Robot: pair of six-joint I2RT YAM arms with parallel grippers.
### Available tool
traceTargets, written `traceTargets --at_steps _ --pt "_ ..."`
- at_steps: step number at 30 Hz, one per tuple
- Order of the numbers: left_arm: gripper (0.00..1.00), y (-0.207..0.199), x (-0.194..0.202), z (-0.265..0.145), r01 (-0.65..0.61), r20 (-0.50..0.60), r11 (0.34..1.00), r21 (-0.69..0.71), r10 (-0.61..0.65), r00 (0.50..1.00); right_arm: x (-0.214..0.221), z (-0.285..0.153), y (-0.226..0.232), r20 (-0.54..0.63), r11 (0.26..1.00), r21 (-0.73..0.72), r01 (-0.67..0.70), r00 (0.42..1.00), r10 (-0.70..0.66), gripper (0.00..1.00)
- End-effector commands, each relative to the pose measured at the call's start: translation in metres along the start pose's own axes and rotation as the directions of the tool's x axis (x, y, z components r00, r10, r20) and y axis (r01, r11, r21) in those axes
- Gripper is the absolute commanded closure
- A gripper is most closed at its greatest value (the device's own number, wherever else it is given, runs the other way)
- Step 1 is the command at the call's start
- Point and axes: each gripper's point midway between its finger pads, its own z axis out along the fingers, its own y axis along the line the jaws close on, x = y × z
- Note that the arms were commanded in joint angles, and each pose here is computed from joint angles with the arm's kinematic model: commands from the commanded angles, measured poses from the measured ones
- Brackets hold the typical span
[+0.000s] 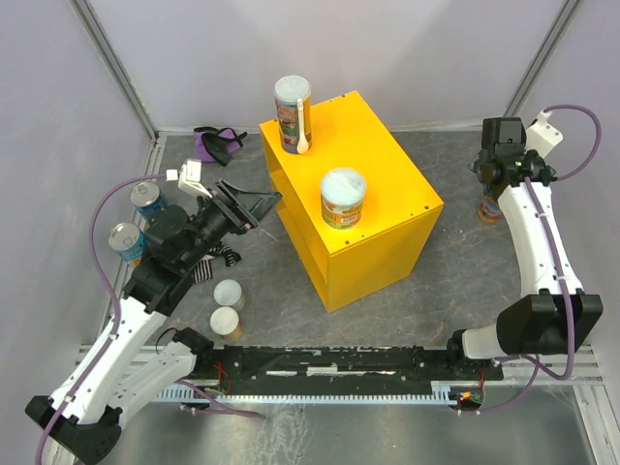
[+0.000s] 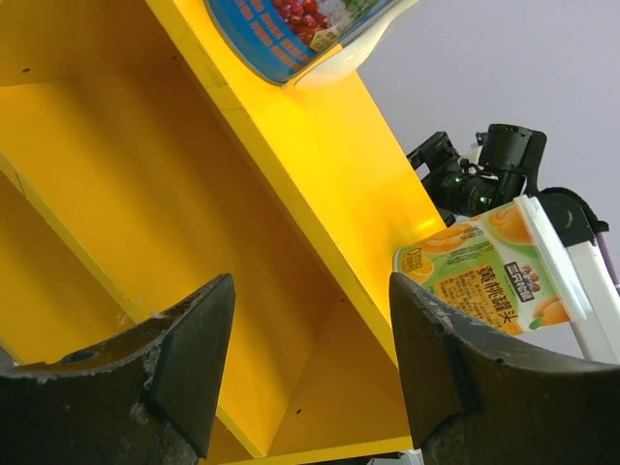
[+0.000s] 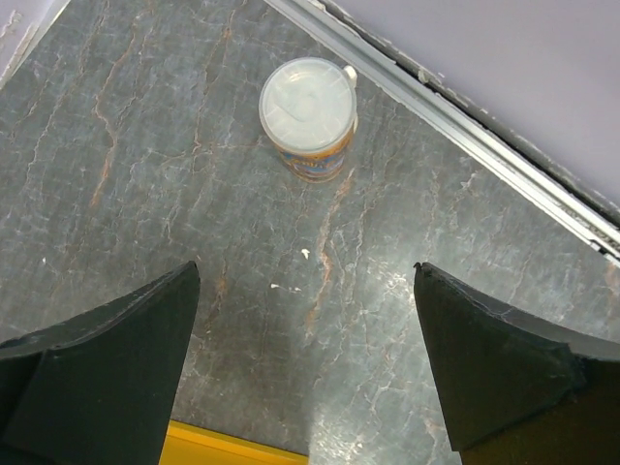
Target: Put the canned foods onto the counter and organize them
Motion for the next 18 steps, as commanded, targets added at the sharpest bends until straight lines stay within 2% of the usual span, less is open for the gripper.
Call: traceTargets --at_steps 1,18 --pt "0.28 -0.005 -0.011 -0.003 -0.078 0.060 0.996 0.039 0.076 0.995 -0.005 0.017 0.014 0.044 0.997 -0.004 -0.075 0.996 0.075 0.01" --pt "0.28 0.018 0.005 0.004 -0.113 0.059 0.993 0.035 0.111 0.992 0.022 0.083 0.020 0.042 0.986 0.164 0.033 0.998 -0.040 0.01"
